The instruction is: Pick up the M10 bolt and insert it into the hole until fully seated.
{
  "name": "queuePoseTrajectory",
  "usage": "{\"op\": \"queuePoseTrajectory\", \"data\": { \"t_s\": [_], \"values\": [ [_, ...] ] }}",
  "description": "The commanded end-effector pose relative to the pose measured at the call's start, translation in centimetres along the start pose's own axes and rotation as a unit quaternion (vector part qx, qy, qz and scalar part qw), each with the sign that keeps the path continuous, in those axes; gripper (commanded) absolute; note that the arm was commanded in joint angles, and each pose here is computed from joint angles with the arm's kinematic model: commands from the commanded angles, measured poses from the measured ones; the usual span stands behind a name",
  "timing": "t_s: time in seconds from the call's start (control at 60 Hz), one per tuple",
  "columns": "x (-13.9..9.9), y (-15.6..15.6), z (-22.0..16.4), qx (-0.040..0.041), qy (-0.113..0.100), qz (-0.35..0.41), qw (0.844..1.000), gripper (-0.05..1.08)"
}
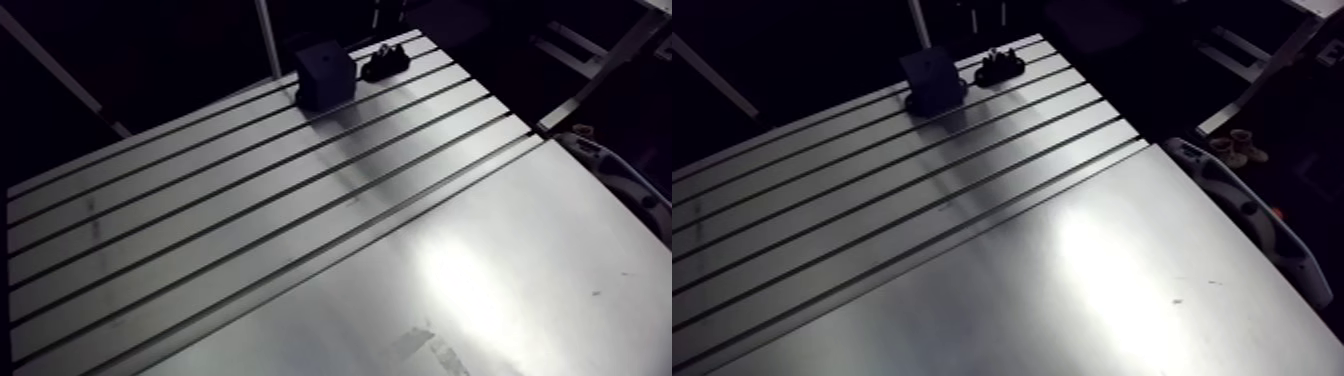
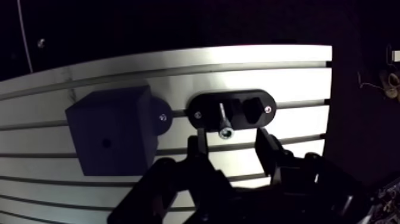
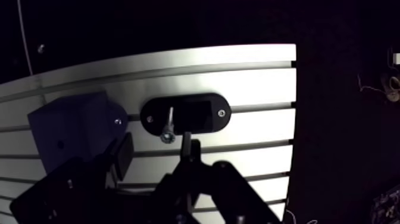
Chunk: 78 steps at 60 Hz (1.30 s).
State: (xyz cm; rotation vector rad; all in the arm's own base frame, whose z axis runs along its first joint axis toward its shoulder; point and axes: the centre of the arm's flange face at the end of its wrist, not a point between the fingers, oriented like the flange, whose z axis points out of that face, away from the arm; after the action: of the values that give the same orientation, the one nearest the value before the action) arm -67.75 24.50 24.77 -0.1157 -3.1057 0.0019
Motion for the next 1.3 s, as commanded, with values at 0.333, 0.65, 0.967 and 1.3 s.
{"op": "queuePoseTrajectory", "data": {
  "t_s": [0.333,0.65,0.967,1.3],
  "values": [
    [0.0,0.3,1.5,-0.0081,-0.019,-0.017,1.0,0.49],
    [0.0,0.2,1.5,-0.0078,-0.021,-0.022,1.0,0.49],
    [0.2,-0.1,2.5,-0.0039,-0.027,-0.025,0.999,0.5],
    [0.3,-0.2,2.9,-0.0029,-0.029,-0.025,0.999,0.53]
  ]
}}
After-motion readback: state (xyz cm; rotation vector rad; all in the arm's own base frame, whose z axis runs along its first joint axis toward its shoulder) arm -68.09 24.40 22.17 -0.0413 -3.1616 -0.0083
